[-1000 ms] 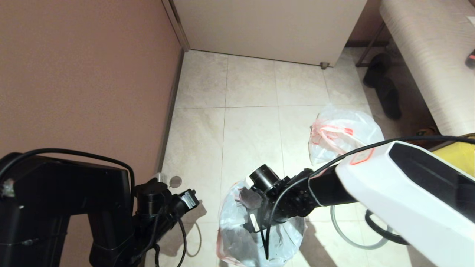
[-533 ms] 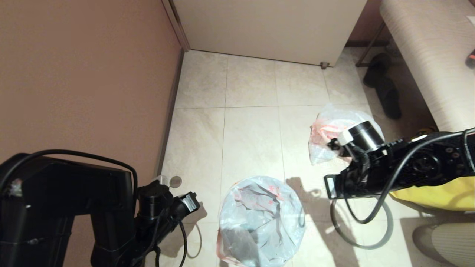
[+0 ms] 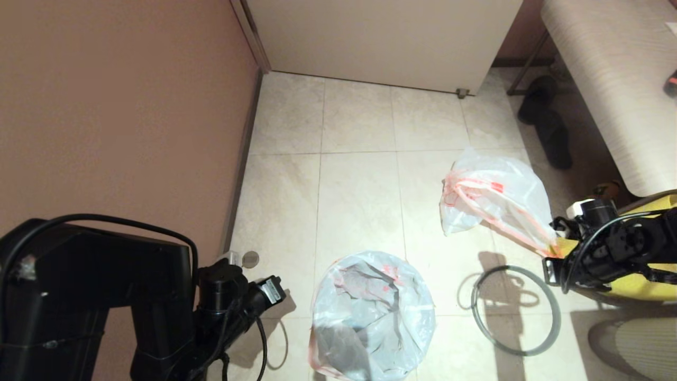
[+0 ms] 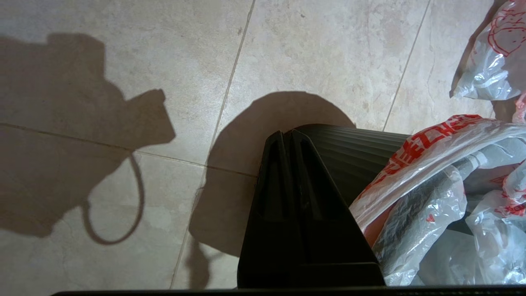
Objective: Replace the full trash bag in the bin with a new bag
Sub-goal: Place the trash can ring on the trash can
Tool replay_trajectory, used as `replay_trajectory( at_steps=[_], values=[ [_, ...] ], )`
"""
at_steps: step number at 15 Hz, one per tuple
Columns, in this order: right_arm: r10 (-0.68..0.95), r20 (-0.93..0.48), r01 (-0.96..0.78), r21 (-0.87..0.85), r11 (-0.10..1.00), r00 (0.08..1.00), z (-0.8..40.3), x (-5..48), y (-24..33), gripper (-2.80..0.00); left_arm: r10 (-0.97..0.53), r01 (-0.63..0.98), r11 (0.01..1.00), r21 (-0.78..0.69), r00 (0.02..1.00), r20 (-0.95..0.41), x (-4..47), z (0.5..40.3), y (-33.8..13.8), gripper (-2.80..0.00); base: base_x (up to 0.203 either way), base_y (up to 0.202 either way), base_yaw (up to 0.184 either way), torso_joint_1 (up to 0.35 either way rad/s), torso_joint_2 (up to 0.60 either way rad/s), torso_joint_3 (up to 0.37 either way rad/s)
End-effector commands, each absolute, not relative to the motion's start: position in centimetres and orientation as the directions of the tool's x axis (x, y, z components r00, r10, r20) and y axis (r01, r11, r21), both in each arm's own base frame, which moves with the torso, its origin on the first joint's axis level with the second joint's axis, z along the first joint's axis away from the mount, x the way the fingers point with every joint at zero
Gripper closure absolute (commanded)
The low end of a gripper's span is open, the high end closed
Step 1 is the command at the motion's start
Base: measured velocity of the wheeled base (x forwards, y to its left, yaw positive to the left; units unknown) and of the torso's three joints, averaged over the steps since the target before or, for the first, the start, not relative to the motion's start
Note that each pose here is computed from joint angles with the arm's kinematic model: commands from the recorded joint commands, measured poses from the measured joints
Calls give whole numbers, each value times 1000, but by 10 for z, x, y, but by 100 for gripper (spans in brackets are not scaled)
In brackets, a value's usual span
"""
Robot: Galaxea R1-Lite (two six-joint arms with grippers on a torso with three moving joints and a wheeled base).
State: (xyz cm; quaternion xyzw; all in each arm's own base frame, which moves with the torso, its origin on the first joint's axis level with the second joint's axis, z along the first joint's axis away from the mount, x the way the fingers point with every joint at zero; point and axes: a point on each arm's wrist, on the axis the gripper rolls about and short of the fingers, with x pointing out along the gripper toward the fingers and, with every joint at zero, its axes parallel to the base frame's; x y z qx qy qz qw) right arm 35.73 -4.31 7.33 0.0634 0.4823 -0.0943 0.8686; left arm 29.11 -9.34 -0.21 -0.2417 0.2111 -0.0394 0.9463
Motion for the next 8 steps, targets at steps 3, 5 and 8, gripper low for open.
replay_trajectory(
  at_steps=[3, 5, 8],
  values=[
    [-176, -897, 279, -62, 958, 405, 2, 372, -107, 0, -176, -29, 878, -478, 909, -378, 290, -2, -93, 0, 0, 0, 0, 0, 0, 0],
    [-211, -898, 277, -105, 955, 387, -18, 371, -138, 0, -177, -28, 878, -478, 909, -378, 290, -2, -93, 0, 0, 0, 0, 0, 0, 0],
    [-211, -907, 271, -113, 956, 365, -41, 369, -153, 0, -181, -25, 877, -480, 908, -377, 290, -1, -93, 0, 0, 0, 0, 0, 0, 0]
  ],
)
